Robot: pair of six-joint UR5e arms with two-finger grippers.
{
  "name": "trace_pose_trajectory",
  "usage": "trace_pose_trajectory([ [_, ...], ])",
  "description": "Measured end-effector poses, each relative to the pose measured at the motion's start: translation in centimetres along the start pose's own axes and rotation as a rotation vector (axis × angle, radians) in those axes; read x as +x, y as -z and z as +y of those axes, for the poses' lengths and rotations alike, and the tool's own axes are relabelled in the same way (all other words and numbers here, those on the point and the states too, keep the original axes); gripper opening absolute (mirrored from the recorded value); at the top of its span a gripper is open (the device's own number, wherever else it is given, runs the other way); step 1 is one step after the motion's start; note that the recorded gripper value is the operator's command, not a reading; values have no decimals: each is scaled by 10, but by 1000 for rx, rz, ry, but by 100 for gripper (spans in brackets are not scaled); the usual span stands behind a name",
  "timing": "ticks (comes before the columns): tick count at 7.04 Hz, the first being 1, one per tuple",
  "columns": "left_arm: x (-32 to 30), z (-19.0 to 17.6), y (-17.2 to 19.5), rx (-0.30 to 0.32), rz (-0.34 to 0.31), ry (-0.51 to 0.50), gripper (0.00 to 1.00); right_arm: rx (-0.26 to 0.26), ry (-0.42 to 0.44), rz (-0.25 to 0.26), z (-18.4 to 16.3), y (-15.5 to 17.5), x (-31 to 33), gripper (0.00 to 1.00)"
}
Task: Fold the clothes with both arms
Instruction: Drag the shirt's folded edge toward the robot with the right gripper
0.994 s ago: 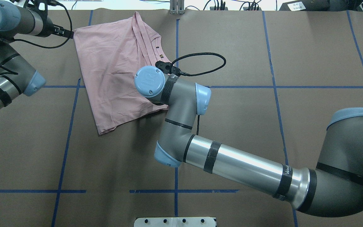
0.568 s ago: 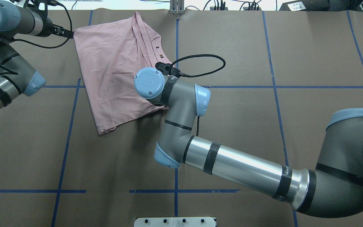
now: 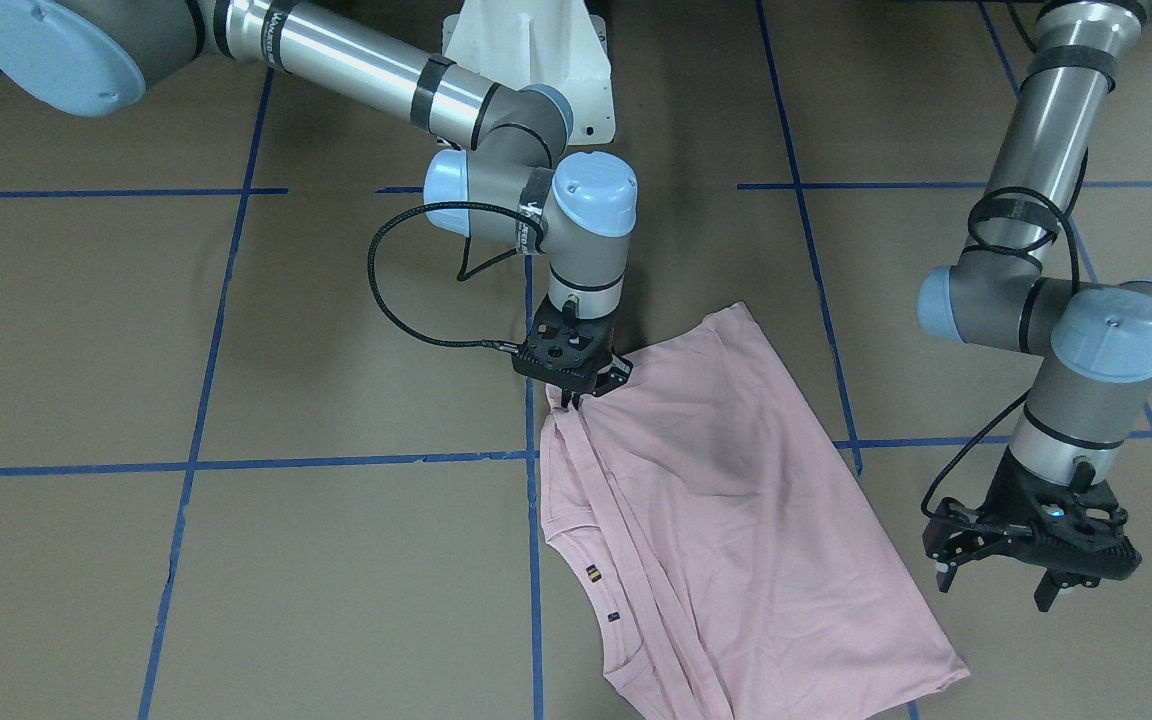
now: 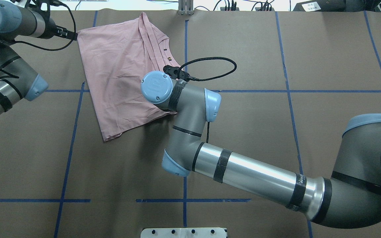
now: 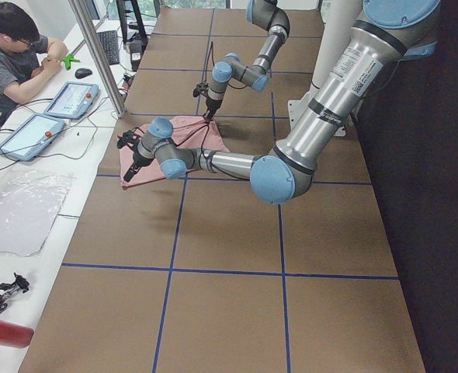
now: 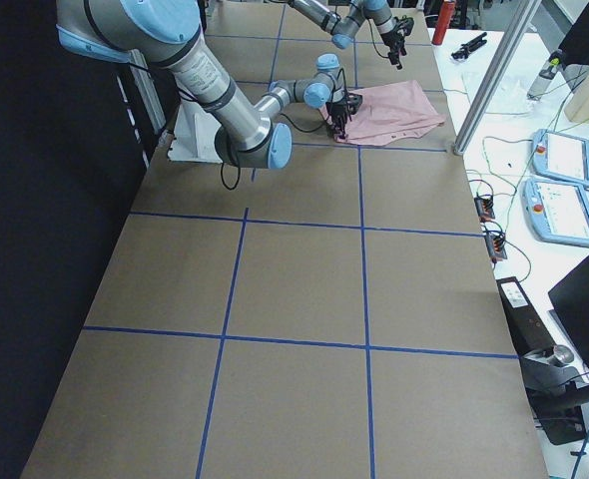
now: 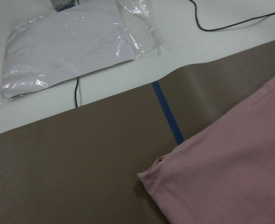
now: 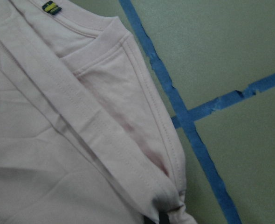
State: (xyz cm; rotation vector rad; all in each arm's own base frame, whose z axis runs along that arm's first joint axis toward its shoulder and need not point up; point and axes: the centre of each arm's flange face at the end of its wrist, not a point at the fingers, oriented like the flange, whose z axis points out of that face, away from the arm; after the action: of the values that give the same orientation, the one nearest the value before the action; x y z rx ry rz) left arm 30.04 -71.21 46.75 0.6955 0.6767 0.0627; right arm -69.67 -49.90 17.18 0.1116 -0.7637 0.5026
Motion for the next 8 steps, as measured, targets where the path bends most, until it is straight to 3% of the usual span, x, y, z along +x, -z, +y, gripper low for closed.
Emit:
trace_pose_trajectory([
  [3,1,0,0,1,1,-1,100,-3,7,-7,-7,3,8,0],
  [6,3,0,2,3,6,7,100,-13,16,-45,-11,12,76,0],
  [8,8,5,5,2,14,6,100,-21,26,-54,2,36,116,0],
])
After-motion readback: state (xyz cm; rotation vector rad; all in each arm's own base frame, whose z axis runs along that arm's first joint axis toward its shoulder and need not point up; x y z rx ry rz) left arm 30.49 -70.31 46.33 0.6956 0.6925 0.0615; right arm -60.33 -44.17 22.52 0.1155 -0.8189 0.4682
